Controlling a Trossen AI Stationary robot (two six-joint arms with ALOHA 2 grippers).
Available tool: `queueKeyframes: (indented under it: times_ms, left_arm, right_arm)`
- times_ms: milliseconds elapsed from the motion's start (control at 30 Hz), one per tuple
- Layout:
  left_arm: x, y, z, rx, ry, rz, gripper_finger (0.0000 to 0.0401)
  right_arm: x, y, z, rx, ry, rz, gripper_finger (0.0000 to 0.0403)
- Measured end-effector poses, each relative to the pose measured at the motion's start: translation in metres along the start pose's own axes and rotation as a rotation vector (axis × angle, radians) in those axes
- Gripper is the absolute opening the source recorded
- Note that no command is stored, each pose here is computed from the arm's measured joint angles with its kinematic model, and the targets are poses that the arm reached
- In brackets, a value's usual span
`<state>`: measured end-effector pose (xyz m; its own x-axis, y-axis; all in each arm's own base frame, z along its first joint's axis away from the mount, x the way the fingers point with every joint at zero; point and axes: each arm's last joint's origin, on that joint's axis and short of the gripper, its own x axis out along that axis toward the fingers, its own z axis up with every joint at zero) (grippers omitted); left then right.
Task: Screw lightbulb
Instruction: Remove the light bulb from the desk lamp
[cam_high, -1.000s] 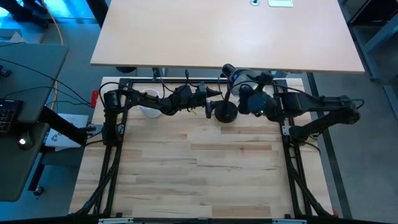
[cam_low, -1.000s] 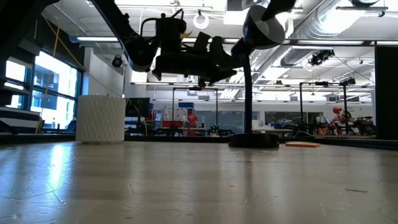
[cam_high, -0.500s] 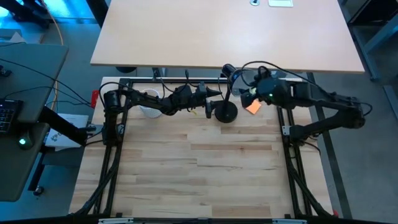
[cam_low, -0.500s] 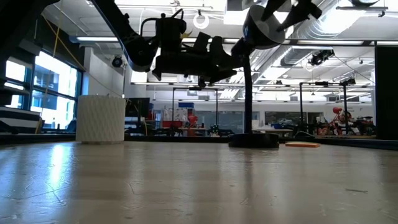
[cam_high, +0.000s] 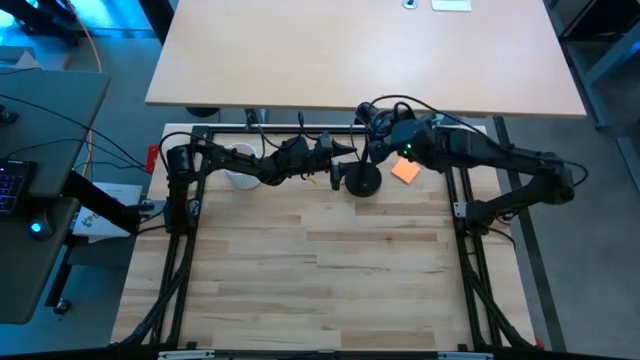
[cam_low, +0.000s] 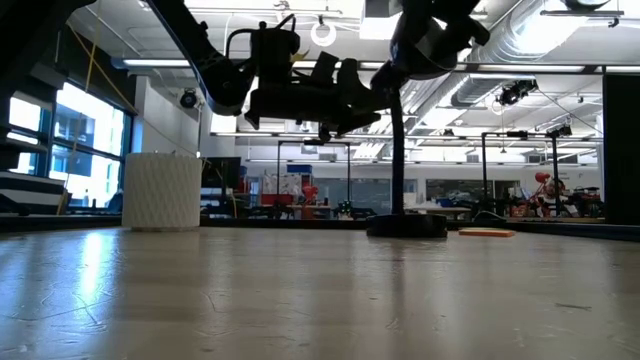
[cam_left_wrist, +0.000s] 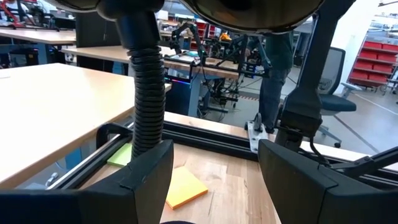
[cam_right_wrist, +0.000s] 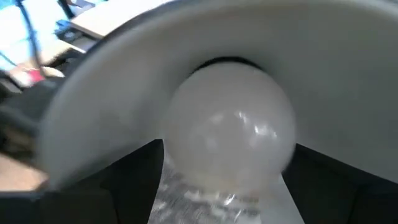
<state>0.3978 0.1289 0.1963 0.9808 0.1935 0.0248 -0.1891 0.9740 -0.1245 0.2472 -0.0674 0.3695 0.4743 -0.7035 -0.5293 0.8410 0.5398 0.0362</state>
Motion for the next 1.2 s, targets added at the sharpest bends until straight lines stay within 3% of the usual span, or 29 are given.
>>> queueKeyframes:
  times_ms: [167,267,667,767,833,900,967,1100,1200]
  left_arm:
    - [0.0,-0.001,0.0,0.0,0.001,-0.002,0.0229]
    - [0.0,-0.001,0.0,0.0,0.002,-0.002,0.0229]
    - [0.0,-0.001,0.0,0.0,0.002,-0.002,0.0229]
    - [0.0,-0.001,0.0,0.0,0.002,-0.001,0.0229]
    - [0.0,-0.001,0.0,-0.001,0.002,-0.002,0.0229]
    - [0.0,-0.001,0.0,0.0,0.002,-0.001,0.0229]
    - [0.0,-0.001,0.0,0.0,0.002,-0.001,0.0229]
    - [0.0,-0.001,0.0,0.0,0.004,-0.001,0.0229]
    - [0.0,-0.001,0.0,0.0,0.004,-0.002,0.0229]
  right_arm:
    - [0.007,-0.007,0.004,-0.07,0.003,-0.035,0.0307]
    - [0.008,-0.009,0.004,-0.228,0.007,-0.042,0.0307]
    - [0.002,-0.007,0.0,-1.599,0.084,-0.153,0.0307]
    - [0.0,-0.006,0.0,-1.847,0.134,-0.242,0.0307]
    - [-0.002,-0.006,0.001,-1.942,0.172,-0.311,0.0307]
    - [-0.004,-0.005,0.0,-1.958,0.188,-0.362,0.0307]
    - [-0.007,-0.001,-0.001,-1.875,0.163,-0.382,0.0307]
    - [-0.015,0.006,-0.006,-1.513,0.053,-0.382,0.0307]
    - [-0.02,0.009,-0.008,-1.157,-0.034,-0.35,0.0307]
